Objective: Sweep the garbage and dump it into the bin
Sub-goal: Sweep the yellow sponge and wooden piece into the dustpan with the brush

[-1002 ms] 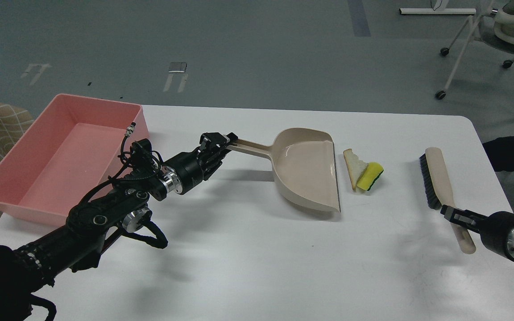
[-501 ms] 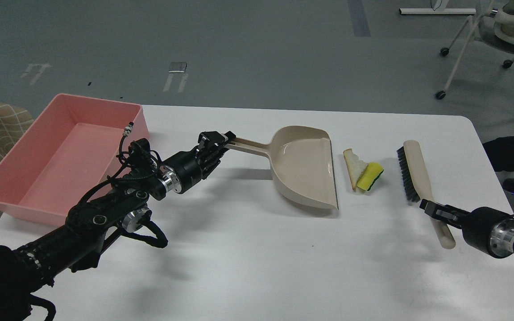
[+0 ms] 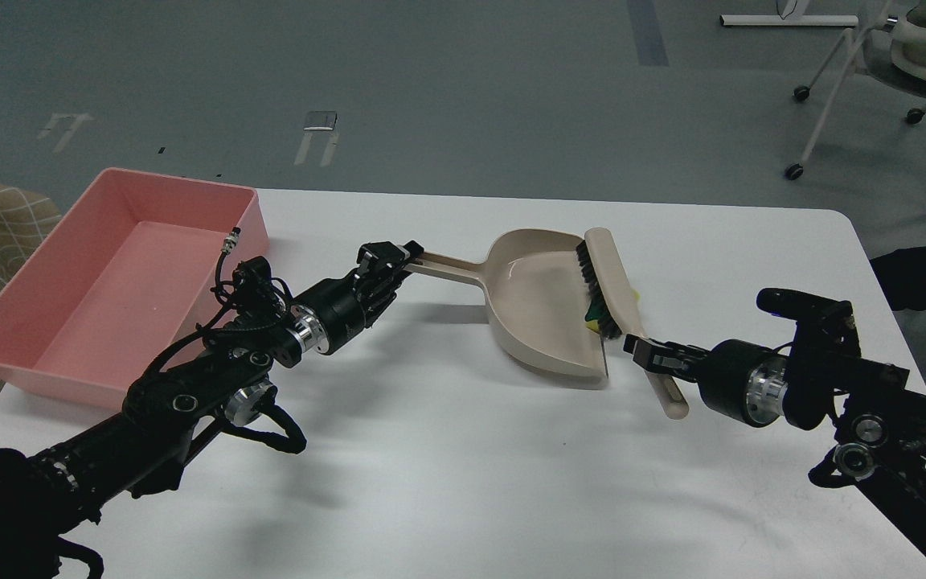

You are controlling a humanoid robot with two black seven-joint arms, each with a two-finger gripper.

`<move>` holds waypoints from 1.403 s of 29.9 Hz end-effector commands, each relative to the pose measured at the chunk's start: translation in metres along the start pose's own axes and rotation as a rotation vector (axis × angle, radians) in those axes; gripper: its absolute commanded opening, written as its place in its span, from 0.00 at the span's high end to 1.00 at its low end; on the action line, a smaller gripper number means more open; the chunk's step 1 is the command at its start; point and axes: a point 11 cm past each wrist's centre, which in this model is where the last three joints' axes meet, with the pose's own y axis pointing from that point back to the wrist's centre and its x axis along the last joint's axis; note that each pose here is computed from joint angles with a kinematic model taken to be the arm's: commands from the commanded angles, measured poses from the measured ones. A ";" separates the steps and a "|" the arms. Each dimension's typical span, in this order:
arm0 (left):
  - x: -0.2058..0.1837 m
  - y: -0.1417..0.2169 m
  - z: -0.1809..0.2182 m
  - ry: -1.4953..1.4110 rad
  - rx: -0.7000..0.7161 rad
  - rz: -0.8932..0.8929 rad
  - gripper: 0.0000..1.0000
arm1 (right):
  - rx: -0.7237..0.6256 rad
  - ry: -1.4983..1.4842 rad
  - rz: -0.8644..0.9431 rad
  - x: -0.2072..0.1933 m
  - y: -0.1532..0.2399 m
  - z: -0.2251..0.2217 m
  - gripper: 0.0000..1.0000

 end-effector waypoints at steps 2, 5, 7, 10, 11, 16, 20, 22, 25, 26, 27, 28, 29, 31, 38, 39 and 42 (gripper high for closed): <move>0.000 0.001 -0.001 0.002 0.001 0.001 0.90 | 0.152 -0.053 0.007 -0.004 -0.014 -0.050 0.85; 0.001 0.001 -0.001 0.001 0.002 0.002 0.90 | 0.205 -0.080 0.042 0.013 -0.008 -0.065 0.85; 0.000 0.001 -0.001 0.002 -0.001 0.001 0.90 | 0.211 -0.093 0.084 0.029 0.000 -0.063 0.85; 0.001 0.002 -0.001 0.002 -0.009 0.004 0.90 | 0.173 -0.108 0.153 0.055 0.019 -0.042 0.85; 0.001 0.003 -0.001 0.003 -0.010 0.004 0.90 | 0.162 -0.109 0.160 0.059 0.023 -0.036 0.85; 0.000 0.004 -0.004 0.007 -0.005 0.004 0.90 | -0.002 -0.123 0.137 0.054 0.045 0.024 0.85; 0.000 0.004 -0.004 0.008 -0.006 0.004 0.90 | -0.073 -0.143 0.103 0.038 0.051 0.049 0.84; -0.002 0.003 -0.004 0.011 -0.007 0.000 0.90 | -0.094 -0.164 0.077 0.023 0.052 0.058 0.84; -0.004 0.002 -0.004 0.012 -0.009 0.002 0.90 | -0.116 -0.187 0.053 0.011 0.052 0.067 0.84; -0.003 0.002 -0.004 0.010 -0.009 0.006 0.90 | -0.120 -0.193 0.046 0.008 0.051 0.068 0.84; -0.003 0.002 -0.004 0.007 -0.009 0.008 0.90 | -0.133 -0.203 0.034 0.001 0.052 0.073 0.84; -0.003 0.002 -0.004 0.007 -0.009 0.008 0.90 | -0.135 -0.208 0.031 -0.001 0.052 0.075 0.84; -0.003 0.002 -0.004 0.007 -0.009 0.008 0.90 | -0.133 -0.217 0.024 -0.005 0.050 0.075 0.84; -0.002 0.002 -0.004 0.005 -0.007 0.010 0.90 | -0.105 -0.222 0.001 -0.014 0.044 0.066 0.84; 0.004 0.005 -0.004 -0.003 -0.002 0.018 0.90 | 0.006 -0.188 -0.101 -0.042 0.018 0.022 0.84; 0.004 0.006 -0.004 -0.004 -0.002 0.019 0.90 | 0.018 -0.186 -0.095 -0.040 0.015 0.017 0.84; 0.004 0.006 -0.005 -0.004 0.001 0.019 0.90 | 0.059 -0.184 -0.080 -0.033 0.009 0.003 0.84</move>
